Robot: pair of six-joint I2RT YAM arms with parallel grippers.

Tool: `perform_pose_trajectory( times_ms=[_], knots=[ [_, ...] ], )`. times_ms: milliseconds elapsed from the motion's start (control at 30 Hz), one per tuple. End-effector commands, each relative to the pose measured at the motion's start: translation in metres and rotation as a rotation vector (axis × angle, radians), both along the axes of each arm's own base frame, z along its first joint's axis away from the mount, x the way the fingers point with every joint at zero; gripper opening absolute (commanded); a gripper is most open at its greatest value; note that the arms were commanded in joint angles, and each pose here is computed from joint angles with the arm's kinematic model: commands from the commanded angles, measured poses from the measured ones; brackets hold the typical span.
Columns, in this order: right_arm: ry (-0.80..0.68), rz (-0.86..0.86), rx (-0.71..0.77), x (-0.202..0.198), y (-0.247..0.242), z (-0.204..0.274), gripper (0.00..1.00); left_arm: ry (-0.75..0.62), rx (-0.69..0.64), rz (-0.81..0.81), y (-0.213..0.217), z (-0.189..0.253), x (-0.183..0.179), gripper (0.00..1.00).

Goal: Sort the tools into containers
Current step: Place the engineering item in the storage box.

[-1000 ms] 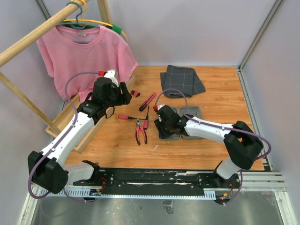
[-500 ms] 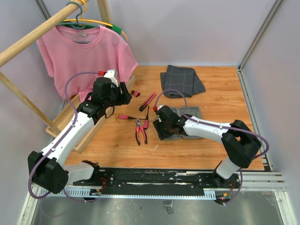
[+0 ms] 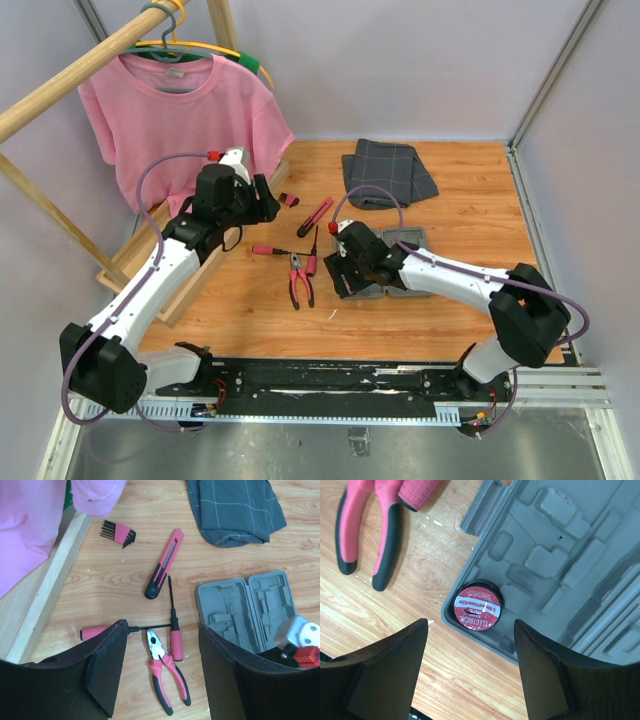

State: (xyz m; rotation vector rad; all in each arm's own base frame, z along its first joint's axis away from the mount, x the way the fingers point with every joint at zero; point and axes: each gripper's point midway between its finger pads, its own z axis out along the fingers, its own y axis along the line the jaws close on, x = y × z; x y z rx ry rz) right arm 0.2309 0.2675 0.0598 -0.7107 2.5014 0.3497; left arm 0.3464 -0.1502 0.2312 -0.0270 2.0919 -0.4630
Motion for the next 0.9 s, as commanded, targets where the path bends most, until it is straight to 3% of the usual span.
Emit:
perform_pose_trajectory(
  times_ms=[0, 333, 567, 867],
  knots=[
    [-0.057, 0.005, 0.042, 0.008, -0.001, 0.027, 0.71, -0.015, -0.022, 0.012, 0.008, 0.007, 0.002, 0.63],
    [-0.195, -0.063, 0.067, 0.013, -0.024, 0.053, 0.74, -0.102, -0.028, 0.093, 0.029, 0.027, -0.002, 0.69],
    [-0.230, -0.031, 0.037, 0.008, -0.037, 0.067, 0.74, -0.058, -0.161, 0.057, 0.009, 0.018, -0.006, 0.70],
    [-0.227, -0.069, 0.096, 0.012, -0.046, 0.079, 0.73, -0.003, -0.118, 0.024, -0.033, -0.006, -0.015, 0.66]
  ],
)
